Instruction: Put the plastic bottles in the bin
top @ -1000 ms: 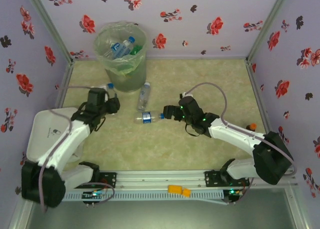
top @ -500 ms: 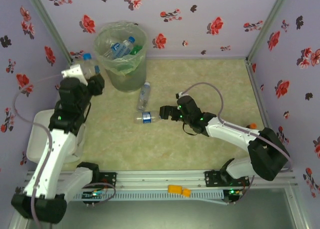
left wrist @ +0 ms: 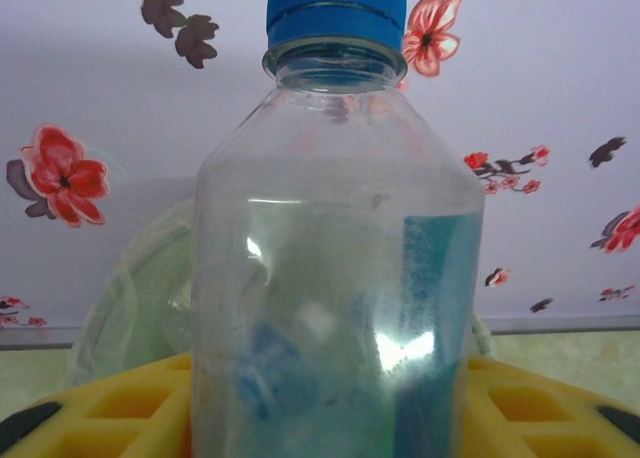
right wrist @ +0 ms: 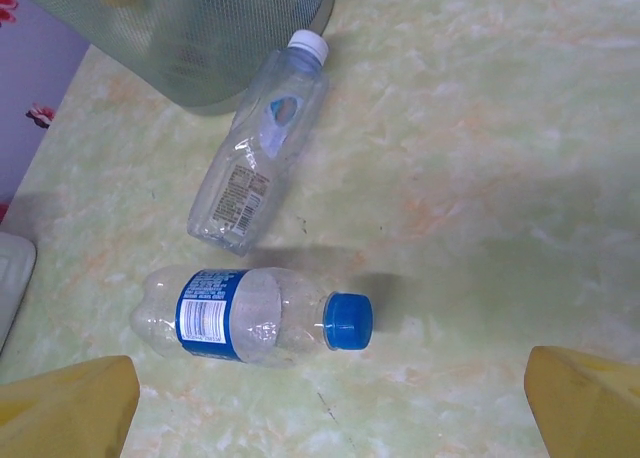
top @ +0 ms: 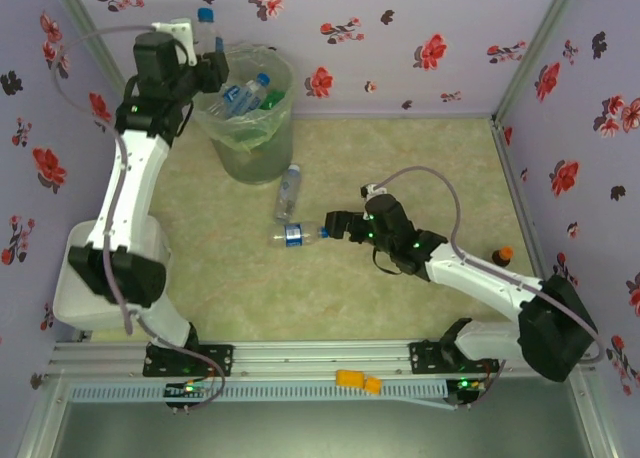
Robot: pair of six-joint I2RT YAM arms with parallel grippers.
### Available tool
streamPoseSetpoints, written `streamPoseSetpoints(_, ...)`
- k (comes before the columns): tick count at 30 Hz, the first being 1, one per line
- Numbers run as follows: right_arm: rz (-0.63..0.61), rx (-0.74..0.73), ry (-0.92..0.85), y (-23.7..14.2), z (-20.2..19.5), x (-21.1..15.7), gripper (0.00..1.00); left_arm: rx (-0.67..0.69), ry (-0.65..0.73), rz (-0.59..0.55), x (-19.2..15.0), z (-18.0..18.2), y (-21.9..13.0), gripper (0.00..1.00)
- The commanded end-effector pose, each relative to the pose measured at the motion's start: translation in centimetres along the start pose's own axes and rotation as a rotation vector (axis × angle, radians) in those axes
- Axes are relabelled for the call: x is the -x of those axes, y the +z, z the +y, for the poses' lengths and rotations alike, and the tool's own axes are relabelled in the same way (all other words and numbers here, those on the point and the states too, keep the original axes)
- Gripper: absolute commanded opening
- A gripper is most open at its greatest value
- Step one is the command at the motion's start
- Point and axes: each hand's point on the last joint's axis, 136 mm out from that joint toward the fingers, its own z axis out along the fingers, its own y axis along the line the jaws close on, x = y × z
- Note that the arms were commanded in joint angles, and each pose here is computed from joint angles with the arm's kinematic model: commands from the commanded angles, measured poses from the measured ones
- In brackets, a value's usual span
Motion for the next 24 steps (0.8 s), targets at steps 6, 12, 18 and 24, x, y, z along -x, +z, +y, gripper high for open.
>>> streamPoseSetpoints(6,-0.028,-0.046,-0.006,-1.5,-1.2,-0.1,0.99,0.095,0.140,0.227,-4.5,3.6,5.2,0.57)
streamPoseSetpoints(12,-0.031,-0.055,0.003,-1.9,-1.6,-0.2,1.00,0.134,0.138,0.248,-5.0,4.4,6.4,1.00)
streamPoseSetpoints(18,-0.043,-0.064,0.004,-2.0,-1.8,0.0,1.00,0.120,0.107,0.181,-2.5,3.4,4.0,1.00)
streamPoseSetpoints(24,-0.025,-0.065,0.006,-1.2,-1.6,-0.2,1.00,0.016,0.093,0.095,-0.5,-0.3,-0.2,1.00)
